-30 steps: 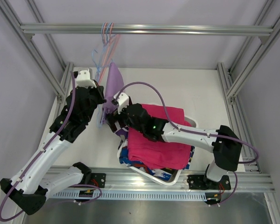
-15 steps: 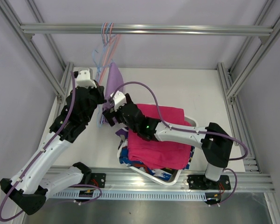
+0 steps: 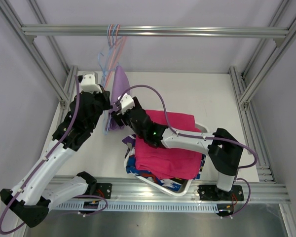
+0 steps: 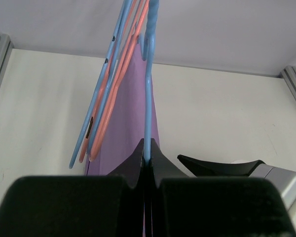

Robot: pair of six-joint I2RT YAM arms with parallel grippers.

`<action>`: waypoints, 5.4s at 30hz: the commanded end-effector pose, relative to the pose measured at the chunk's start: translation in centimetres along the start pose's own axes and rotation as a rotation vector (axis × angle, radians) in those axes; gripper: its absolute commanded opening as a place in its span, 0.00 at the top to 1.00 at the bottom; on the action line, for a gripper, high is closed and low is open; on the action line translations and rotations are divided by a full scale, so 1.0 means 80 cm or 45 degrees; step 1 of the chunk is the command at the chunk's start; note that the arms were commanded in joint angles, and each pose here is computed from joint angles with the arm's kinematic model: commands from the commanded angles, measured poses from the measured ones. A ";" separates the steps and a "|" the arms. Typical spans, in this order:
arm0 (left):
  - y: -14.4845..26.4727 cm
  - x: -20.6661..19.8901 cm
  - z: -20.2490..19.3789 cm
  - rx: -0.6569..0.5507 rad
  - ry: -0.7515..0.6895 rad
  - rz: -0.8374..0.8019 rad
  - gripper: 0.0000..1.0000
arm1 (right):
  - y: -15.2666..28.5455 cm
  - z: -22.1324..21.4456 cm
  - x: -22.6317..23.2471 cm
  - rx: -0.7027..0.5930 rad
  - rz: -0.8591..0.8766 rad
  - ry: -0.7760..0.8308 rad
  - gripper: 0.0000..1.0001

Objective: Remove the trousers from the hanger
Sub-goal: Remove the trousers from the hanger, then place the trousers in the bin.

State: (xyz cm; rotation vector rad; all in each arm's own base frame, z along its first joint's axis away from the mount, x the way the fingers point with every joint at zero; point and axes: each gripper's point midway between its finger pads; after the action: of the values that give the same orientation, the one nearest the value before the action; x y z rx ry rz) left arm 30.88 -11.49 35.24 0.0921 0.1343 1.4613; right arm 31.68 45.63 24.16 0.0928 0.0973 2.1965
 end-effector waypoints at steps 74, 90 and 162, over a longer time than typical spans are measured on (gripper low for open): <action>-0.043 -0.001 0.002 -0.002 -0.015 0.039 1.00 | 0.299 0.387 -0.156 -0.618 -0.180 -0.175 1.00; -0.044 -0.003 0.003 0.003 -0.014 0.028 1.00 | 0.412 0.410 -0.235 -0.615 -0.293 -0.199 1.00; -0.040 -0.006 0.009 0.001 -0.007 -0.006 1.00 | 0.278 0.047 0.029 0.681 0.725 -0.172 0.13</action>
State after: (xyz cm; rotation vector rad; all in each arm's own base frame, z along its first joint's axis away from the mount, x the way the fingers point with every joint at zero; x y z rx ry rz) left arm 34.39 -12.69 31.93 0.1889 0.1759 1.4617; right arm 12.94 35.36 24.03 0.6891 0.7913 2.6043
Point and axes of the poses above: each gripper's point midway between its finger pads, its own y axis back along the fingers, its own x axis along the line the jaws close on, z = x × y, and after that the axes turned 10 degrees about -y, right-handed
